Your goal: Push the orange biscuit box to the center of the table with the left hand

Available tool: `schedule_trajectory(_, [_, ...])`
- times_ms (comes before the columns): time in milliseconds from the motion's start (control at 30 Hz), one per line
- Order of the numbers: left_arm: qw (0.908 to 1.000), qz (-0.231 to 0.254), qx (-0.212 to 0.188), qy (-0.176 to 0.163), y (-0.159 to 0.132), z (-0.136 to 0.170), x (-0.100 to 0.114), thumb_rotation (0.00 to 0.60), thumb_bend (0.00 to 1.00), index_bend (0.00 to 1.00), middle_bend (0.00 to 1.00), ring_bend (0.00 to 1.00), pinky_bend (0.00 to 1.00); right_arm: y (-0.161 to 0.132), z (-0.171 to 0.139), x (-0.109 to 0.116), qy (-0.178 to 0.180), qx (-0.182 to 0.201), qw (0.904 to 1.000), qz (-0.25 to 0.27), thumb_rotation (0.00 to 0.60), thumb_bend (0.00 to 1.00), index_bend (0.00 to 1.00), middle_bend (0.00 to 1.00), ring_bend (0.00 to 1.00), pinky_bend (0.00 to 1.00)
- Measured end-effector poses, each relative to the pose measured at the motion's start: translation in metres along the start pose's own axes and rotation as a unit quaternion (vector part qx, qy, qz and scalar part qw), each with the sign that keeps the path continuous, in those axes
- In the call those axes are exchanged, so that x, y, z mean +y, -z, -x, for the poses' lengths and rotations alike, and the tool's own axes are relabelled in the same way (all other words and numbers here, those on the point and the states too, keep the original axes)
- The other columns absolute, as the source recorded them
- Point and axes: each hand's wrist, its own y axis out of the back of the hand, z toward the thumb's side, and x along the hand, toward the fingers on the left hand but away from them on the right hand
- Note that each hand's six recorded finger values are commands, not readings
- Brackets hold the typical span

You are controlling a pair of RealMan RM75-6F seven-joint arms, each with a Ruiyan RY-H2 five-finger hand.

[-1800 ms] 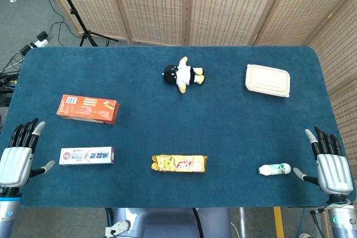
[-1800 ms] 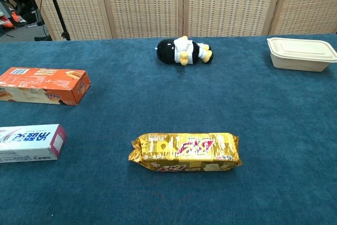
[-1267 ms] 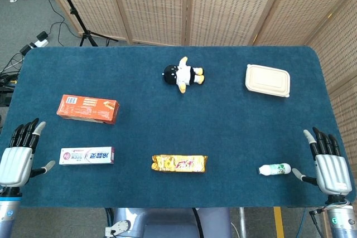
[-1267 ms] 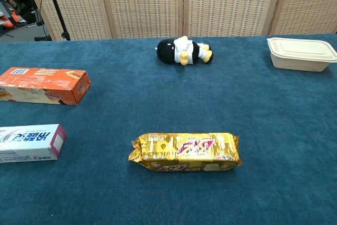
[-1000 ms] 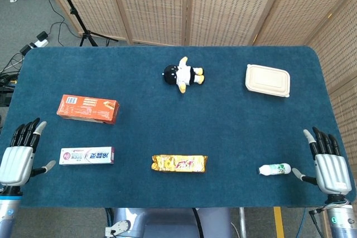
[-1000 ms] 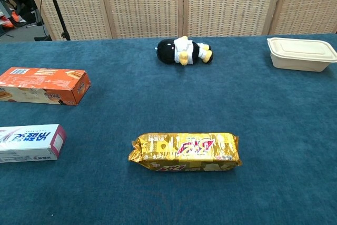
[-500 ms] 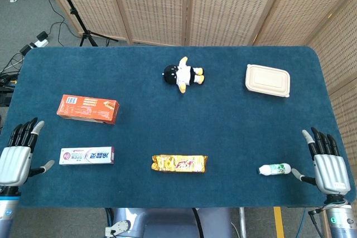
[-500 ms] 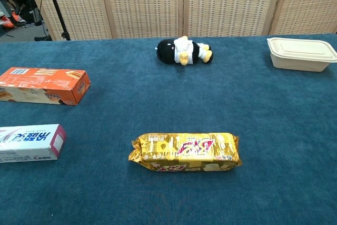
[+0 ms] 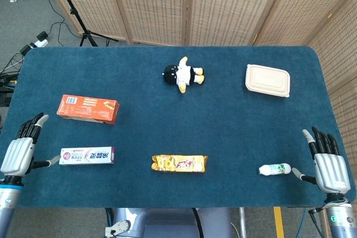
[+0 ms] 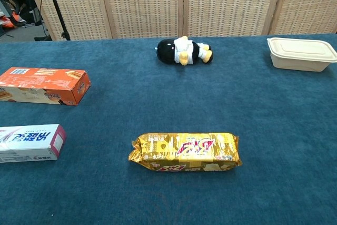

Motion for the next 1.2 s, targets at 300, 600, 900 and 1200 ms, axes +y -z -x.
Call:
schedule_trajectory(300, [0.9859, 0.147, 0.026, 0.075, 0.003, -0.028, 0.015, 0.600, 0.00, 0.00, 0.00, 0.00, 0.00, 0.000, 0.000, 0.000, 0.000, -0.002, 1.0000, -0.001, 0.600, 0.05, 0.02, 0.00, 0.00, 0.00])
schedule_trajectory(600, [0.9573, 0.240, 0.084, 0.137, 0.018, -0.063, 0.033, 0.600, 0.00, 0.00, 0.00, 0.00, 0.00, 0.000, 0.000, -0.001, -0.001, -0.002, 1.0000, -0.003, 0.600, 0.05, 0.02, 0.00, 0.00, 0.00])
schedule_trajectory(900, [0.9287, 0.293, 0.150, 0.170, 0.036, -0.093, 0.036, 0.600, 0.00, 0.00, 0.00, 0.00, 0.00, 0.001, 0.002, -0.003, -0.002, -0.004, 1.0000, -0.004, 0.600, 0.05, 0.02, 0.00, 0.00, 0.00])
schedule_trajectory(1200, [0.9053, 0.341, 0.182, 0.177, 0.045, -0.115, 0.031, 0.600, 0.00, 0.00, 0.00, 0.00, 0.00, -0.001, 0.003, -0.006, -0.008, -0.003, 0.9999, -0.009, 0.600, 0.05, 0.02, 0.00, 0.00, 0.00])
